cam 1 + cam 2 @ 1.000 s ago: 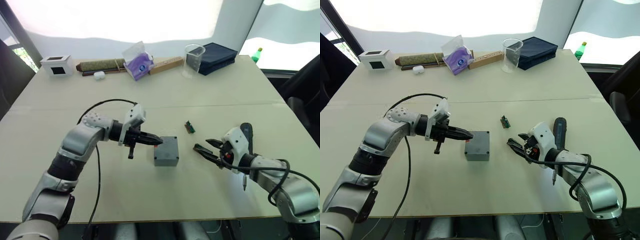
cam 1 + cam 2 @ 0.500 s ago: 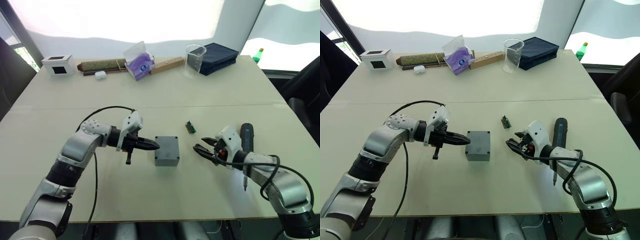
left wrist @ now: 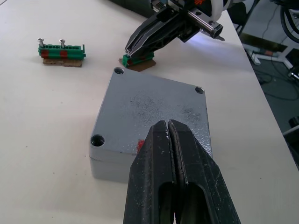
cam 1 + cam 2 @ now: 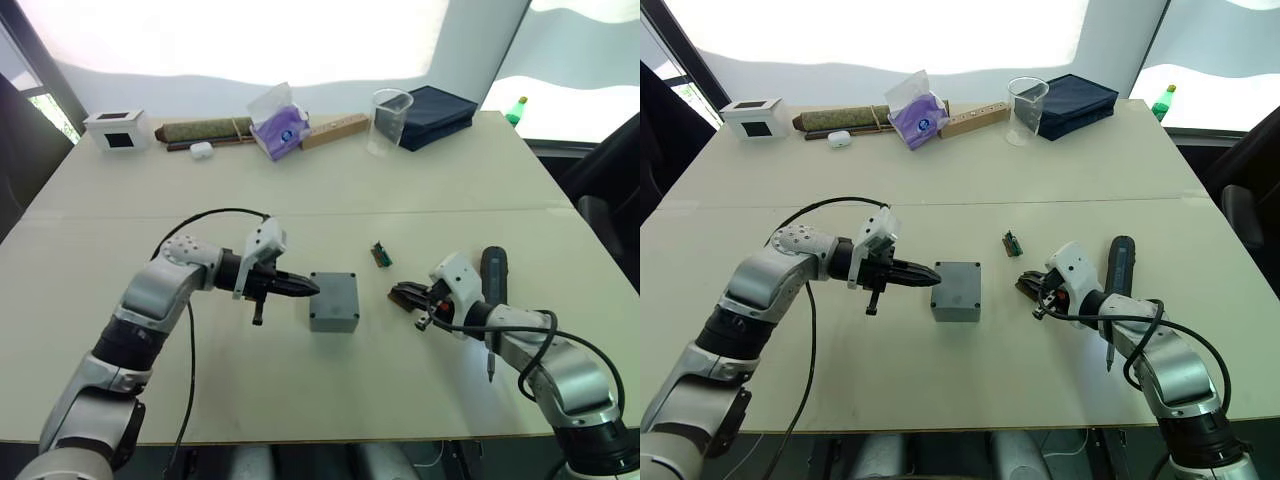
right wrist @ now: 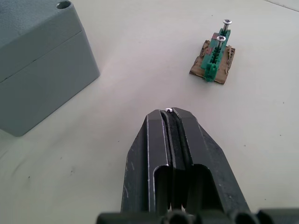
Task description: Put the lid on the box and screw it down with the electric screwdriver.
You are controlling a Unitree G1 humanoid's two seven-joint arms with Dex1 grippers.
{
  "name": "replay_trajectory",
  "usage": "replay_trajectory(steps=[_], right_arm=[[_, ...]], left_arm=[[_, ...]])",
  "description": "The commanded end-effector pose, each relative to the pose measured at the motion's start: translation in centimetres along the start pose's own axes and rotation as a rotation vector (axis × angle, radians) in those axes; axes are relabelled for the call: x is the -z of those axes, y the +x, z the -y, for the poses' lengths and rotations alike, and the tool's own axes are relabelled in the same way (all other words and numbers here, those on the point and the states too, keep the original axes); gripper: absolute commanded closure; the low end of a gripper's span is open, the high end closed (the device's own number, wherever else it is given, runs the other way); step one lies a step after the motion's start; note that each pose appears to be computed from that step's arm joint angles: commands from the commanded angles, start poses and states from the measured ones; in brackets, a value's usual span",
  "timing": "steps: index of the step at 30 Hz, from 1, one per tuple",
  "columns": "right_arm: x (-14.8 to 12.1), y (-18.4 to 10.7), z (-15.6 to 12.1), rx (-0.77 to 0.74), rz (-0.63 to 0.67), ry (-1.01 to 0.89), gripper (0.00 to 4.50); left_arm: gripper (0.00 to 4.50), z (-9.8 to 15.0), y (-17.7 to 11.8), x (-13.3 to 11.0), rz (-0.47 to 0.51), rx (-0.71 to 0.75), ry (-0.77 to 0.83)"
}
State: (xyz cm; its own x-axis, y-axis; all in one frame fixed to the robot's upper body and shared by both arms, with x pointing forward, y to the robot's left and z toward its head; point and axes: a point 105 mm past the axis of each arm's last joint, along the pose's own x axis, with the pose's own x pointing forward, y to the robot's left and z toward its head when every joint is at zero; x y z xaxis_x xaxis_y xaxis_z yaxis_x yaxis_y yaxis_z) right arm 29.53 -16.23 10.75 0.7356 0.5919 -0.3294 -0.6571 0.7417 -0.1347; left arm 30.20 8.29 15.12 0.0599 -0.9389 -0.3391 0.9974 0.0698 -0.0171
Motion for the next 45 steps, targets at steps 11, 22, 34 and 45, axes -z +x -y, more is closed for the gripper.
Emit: replay_trajectory(steps=[11, 22, 34, 45], right_arm=[[-7.6, -0.7, -1.7, -0.066, 0.195, -0.099, 4.45], [-7.8, 1.3, -4.8, -0.186, 0.181, -0.096, 4.45], [-7.0, 2.2, -4.6, -0.179, 0.153, -0.108, 4.45], [-6.3, 2.5, -4.3, -0.167, 0.129, -0.132, 4.45]], left_arm=[[4.5, -1.3, -1.4, -1.6, 0.073, -0.057, -0.028], [4.5, -1.4, -2.1, -2.2, 0.129, -0.087, -0.064], [4.5, -1.1, -1.7, -1.5, 0.103, -0.082, -0.065], [4.5, -0.8, -1.5, -1.3, 0.097, -0.081, -0.064]])
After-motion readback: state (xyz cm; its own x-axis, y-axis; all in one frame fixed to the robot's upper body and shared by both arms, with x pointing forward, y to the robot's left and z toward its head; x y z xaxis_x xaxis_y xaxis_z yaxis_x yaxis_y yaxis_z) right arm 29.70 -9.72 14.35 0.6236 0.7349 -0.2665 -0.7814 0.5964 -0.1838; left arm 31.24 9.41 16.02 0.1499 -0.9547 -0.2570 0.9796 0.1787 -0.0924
